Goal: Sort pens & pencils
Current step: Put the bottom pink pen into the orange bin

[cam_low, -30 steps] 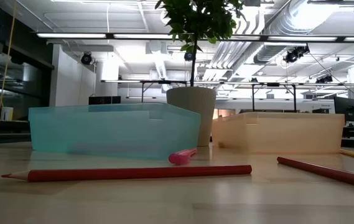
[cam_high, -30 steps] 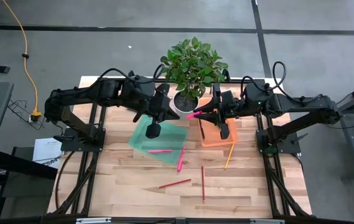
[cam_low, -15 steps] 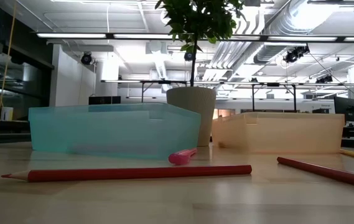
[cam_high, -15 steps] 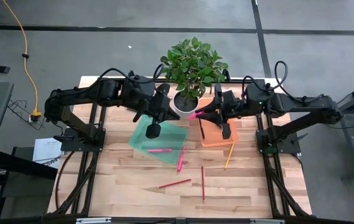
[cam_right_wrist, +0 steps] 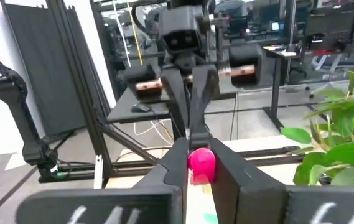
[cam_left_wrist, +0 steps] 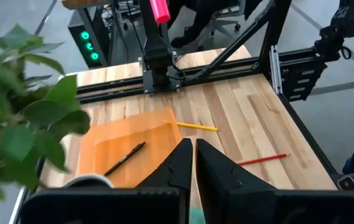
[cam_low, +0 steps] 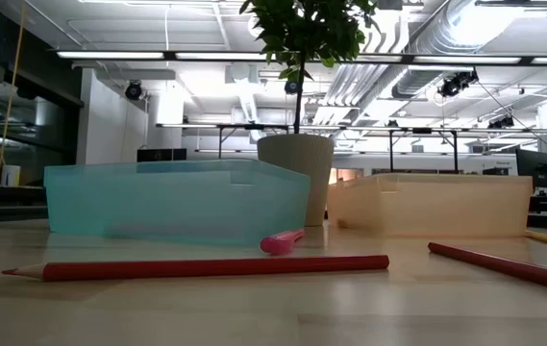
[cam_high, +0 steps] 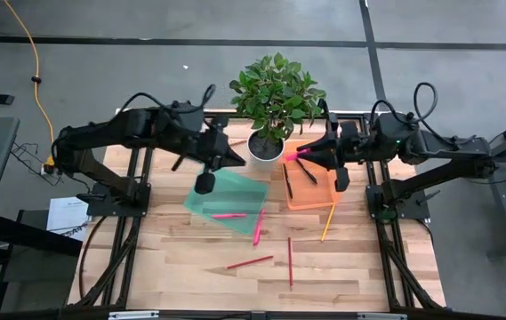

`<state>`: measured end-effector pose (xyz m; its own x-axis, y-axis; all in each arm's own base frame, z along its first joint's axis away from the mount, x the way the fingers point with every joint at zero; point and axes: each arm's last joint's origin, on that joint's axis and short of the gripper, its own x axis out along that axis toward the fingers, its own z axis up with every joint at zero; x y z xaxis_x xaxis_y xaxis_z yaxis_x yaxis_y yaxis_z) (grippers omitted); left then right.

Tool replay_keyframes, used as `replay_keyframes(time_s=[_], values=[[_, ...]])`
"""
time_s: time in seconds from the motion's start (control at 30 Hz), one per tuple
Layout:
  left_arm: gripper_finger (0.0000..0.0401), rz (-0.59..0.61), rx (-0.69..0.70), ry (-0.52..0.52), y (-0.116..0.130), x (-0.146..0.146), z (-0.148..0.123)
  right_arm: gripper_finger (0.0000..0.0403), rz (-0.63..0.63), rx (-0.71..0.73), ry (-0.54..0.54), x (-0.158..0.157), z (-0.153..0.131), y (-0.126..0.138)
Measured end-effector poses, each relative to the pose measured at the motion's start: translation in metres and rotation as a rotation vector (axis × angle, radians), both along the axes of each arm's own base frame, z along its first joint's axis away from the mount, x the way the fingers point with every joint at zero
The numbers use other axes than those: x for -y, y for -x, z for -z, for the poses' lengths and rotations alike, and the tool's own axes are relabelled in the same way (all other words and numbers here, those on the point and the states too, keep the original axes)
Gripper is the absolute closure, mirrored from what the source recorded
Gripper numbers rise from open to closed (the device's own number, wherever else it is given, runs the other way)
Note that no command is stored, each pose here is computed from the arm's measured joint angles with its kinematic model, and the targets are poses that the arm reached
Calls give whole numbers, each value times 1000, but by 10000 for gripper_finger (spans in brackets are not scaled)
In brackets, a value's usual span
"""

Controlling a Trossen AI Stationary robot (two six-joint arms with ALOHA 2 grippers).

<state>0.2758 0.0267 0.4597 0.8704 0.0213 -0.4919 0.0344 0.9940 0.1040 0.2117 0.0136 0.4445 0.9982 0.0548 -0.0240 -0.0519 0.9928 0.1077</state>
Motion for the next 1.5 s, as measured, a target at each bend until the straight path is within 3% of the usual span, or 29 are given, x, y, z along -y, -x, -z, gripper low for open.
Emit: replay_keyframes(time_s=[0.3,0.6,0.73,0.93,1.17,1.5], values=[[391,-75,-101,15,29,4,-1,367,0,-54,-3,0,4,4],[391,-118,-102,-32,33,13,-3,326,48,-128,-25,2,8,16],[391,-132,-136,-17,34,13,2,309,72,-231,-32,3,17,22],[391,-137,-224,-10,27,13,25,304,142,-344,-32,6,27,33],[391,-139,-356,33,19,15,65,304,158,-351,-58,6,26,37],[391,-98,-398,38,15,40,85,304,121,-405,-132,5,31,39]])
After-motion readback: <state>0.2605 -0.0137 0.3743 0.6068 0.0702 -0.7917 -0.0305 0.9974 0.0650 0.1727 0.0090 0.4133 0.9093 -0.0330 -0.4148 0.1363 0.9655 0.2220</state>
